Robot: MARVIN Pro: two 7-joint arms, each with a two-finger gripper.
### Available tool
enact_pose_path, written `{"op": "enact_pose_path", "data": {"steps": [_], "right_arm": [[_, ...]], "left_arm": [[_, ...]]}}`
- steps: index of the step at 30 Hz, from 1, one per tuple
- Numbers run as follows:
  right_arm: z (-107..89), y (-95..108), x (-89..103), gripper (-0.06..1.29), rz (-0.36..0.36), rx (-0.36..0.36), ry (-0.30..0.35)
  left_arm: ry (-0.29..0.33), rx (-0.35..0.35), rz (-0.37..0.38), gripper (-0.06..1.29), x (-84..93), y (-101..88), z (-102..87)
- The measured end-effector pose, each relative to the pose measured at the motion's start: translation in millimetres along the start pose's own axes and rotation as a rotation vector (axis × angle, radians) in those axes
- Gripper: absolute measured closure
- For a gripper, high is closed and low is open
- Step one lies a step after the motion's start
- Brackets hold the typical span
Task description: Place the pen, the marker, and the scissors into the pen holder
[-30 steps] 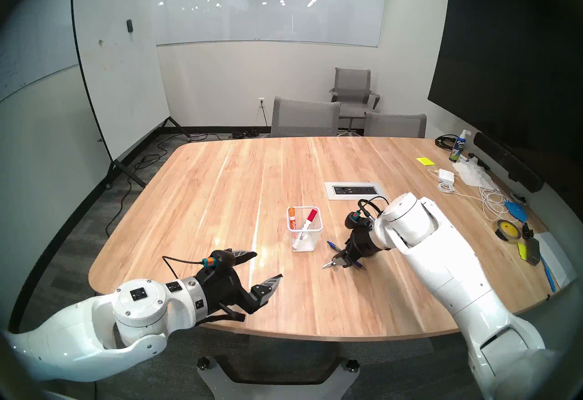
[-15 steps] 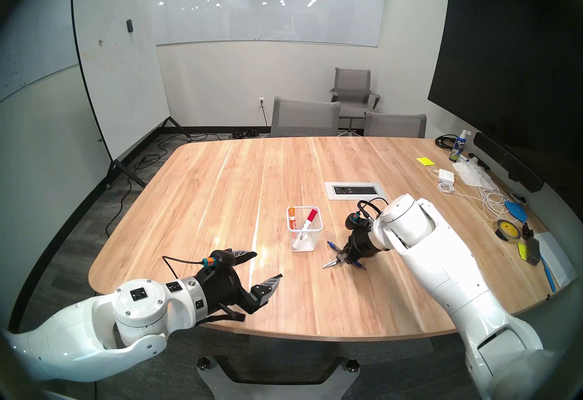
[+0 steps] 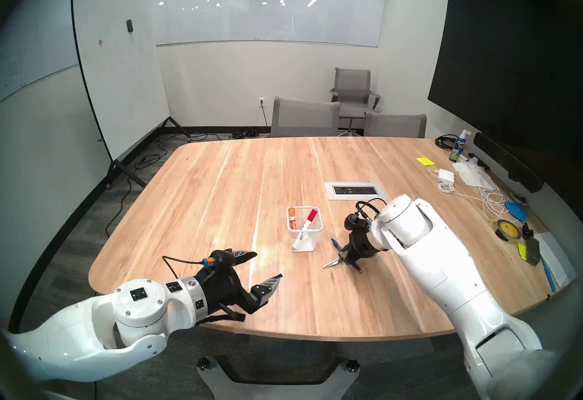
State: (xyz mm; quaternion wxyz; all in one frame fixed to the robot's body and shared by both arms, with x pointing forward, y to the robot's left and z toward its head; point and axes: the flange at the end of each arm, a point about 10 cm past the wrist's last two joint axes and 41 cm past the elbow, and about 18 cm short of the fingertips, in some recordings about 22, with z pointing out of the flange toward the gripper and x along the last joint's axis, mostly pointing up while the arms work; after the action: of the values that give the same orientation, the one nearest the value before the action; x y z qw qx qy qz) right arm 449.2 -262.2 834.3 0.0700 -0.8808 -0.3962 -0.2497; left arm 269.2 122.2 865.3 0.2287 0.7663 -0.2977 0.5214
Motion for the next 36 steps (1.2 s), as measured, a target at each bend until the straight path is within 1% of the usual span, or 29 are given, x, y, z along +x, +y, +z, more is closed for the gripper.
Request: {"op": "enact_pose_path", "data": {"steps": [3, 5, 6, 7, 8, 9, 15, 24, 30, 36], "right_arm": [[-2.2, 0.9, 0.6, 0.82, 0.003, 0.000, 0.011], [-4.4, 1.0, 1.6, 0.86, 0.003, -0.001, 0.019], [-6.1, 1.1, 2.3, 0.91, 0.003, -0.001, 0.025], [-8.3, 1.3, 3.2, 0.99, 0.003, -0.002, 0.031], [-10.8, 1.7, 4.2, 1.20, 0.004, -0.002, 0.039], [-13.9, 2.2, 5.4, 1.23, 0.004, -0.001, 0.047], [-32.8, 5.2, 11.4, 1.23, 0.009, -0.012, 0.092], [-56.7, 10.4, 14.4, 1.23, 0.036, -0.026, 0.163], [-70.0, 10.6, 16.3, 1.23, 0.055, -0.018, 0.214], [-84.8, 8.4, 19.1, 1.23, 0.065, 0.003, 0.281]], "left_arm": [[0.000, 0.000, 0.000, 0.03, 0.0, 0.0, 0.0], [0.000, 0.000, 0.000, 0.03, 0.0, 0.0, 0.0], [0.000, 0.000, 0.000, 0.03, 0.0, 0.0, 0.0], [0.000, 0.000, 0.000, 0.03, 0.0, 0.0, 0.0], [0.000, 0.000, 0.000, 0.03, 0.0, 0.0, 0.0], [0.000, 0.000, 0.000, 0.03, 0.0, 0.0, 0.0], [0.000, 0.000, 0.000, 0.03, 0.0, 0.0, 0.0], [0.000, 0.000, 0.000, 0.03, 0.0, 0.0, 0.0], [0.000, 0.000, 0.000, 0.03, 0.1, 0.0, 0.1], [0.000, 0.000, 0.000, 0.03, 0.1, -0.1, 0.1]]}}
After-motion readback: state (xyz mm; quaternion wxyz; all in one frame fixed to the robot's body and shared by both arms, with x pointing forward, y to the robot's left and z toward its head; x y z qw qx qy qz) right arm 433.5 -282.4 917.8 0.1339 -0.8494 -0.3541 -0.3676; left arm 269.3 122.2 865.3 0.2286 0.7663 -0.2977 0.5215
